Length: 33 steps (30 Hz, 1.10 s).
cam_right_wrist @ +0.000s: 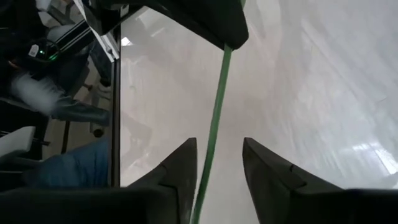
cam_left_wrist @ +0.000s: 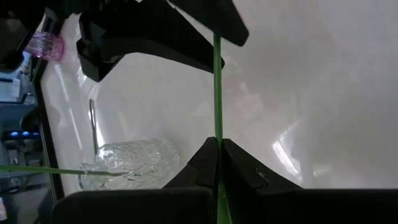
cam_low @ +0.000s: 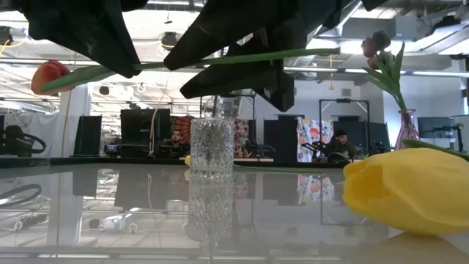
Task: Sort flowers into vase by color
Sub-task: Put the orange flower into the transparent vase
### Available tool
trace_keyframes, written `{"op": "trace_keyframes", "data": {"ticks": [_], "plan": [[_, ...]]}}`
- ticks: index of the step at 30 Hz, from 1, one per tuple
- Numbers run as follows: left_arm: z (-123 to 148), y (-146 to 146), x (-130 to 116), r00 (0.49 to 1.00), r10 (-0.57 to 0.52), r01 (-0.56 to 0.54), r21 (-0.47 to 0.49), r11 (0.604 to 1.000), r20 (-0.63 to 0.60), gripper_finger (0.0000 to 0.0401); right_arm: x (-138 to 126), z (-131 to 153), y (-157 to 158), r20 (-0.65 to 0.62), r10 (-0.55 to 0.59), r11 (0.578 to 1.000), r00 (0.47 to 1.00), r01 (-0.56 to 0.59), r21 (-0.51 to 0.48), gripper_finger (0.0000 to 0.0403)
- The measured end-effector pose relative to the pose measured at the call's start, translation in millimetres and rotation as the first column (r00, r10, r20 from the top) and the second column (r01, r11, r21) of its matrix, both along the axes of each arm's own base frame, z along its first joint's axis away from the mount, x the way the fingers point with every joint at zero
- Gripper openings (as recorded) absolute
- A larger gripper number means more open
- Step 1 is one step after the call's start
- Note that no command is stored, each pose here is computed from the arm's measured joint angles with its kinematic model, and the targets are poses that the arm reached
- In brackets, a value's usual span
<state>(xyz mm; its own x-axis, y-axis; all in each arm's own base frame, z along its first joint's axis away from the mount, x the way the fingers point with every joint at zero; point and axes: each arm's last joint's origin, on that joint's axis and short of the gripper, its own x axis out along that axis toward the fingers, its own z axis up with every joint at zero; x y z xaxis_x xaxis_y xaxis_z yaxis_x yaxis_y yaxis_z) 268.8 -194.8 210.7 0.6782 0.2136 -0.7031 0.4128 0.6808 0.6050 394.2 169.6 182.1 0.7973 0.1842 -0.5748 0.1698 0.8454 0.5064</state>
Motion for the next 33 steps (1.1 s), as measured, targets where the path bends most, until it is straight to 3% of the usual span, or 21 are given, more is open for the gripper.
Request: {"op": "trace_keyframes", "data": {"ticks": [11,21,27,33], "plan": [[-0.5,-0.3,-0.4,0.998,-0.061,0.062,0.031,0.998,-0.032,0.0,2.0,0.0,-4.3,-0.005,0.04,0.999,0.999,-0.04,0.004,0.0072],[0.3,-1.4,0.6,0.993,-0.116,0.119,0.069,0.991,-0.037,0.0004,1.9,-0.2,-3.9,-0.002,0.109,0.994,0.994,-0.109,-0.023,0.0023],[0.1,-2.2,0.4,0.984,-0.167,0.172,0.085,0.981,-0.061,0.0051,0.5,-0.2,-0.7,0.004,0.138,0.989,0.99,-0.137,-0.055,0.0023],[10.1,-5.1,-9.7,0.998,-0.032,0.025,0.116,0.993,0.061,0.0118,-14.2,11.1,8.3,-0.009,0.091,0.976,0.996,-0.091,-0.198,0.0023]]}}
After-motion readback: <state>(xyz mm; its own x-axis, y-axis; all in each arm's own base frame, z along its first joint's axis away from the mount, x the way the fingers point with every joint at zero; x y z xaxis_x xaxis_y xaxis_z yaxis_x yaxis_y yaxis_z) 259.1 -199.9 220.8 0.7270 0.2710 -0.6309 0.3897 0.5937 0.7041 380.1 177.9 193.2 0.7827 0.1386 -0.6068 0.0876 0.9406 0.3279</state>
